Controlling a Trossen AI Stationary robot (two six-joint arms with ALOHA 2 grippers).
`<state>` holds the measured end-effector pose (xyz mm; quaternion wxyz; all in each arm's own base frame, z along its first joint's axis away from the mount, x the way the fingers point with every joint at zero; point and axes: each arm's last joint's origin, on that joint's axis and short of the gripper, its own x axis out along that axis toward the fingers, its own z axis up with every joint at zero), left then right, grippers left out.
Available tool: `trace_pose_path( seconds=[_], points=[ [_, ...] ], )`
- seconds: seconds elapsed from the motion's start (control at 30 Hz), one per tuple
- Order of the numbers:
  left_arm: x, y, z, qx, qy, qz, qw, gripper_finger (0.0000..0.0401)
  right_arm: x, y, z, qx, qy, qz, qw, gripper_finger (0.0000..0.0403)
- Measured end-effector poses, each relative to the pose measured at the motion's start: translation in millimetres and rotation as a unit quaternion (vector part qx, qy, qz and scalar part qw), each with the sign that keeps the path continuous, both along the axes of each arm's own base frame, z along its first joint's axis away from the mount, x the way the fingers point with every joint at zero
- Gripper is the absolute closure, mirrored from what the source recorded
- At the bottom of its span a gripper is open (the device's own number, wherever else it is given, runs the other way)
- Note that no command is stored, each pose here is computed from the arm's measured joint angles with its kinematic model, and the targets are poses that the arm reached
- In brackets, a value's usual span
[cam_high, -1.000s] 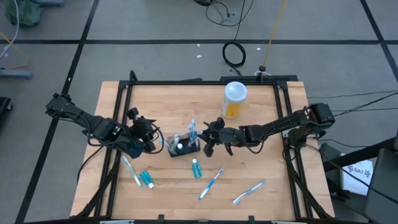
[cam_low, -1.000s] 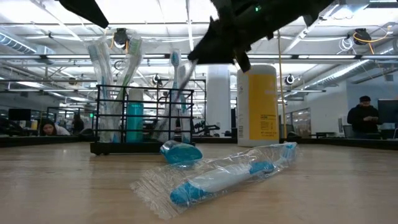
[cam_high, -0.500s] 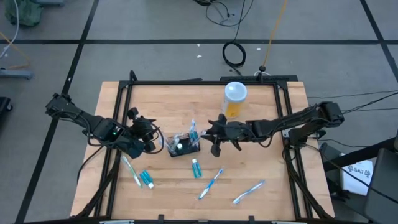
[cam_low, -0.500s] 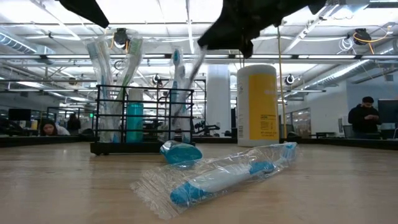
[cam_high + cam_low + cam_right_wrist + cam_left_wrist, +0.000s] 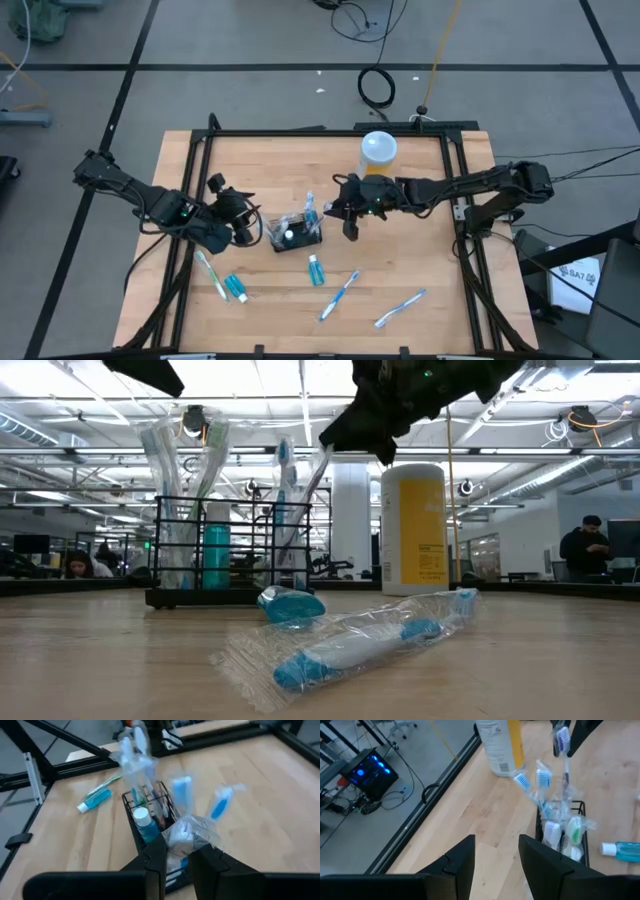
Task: Pick & Place toothbrushing station
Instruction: Adjust the violet toothbrush
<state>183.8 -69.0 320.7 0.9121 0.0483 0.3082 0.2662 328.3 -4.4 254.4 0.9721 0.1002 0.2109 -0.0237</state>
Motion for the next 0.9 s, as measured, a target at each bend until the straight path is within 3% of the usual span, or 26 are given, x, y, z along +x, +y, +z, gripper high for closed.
trace_pose_path(
  seconds=[0.17, 0.43, 0.7, 0.9],
  points=[
    [2.1, -1.1, 1.7, 0.005, -0.005, -0.01, 1.0, 0.0242, 3.2, 2.1, 7.6, -0.003, -0.043, 0.039, 0.998, 0.0353],
    [4.6, 4.8, 1.9, 0.002, -0.009, 0.008, 1.0, 0.0242, 3.0, 4.5, 7.2, -0.013, -0.035, 0.048, 0.998, 0.0353],
    [7.2, 12.5, 1.8, -0.005, -0.014, 0.033, 0.999, 0.0242, 26.7, 5.9, 34.3, -0.062, 0.03, 0.076, 0.995, 0.0353],
    [7.9, 14.8, 1.7, -0.01, -0.016, 0.04, 0.999, 0.0242, 44.9, 6.0, 15.3, -0.064, 0.1, 0.086, 0.989, 0.0353]
  ],
)
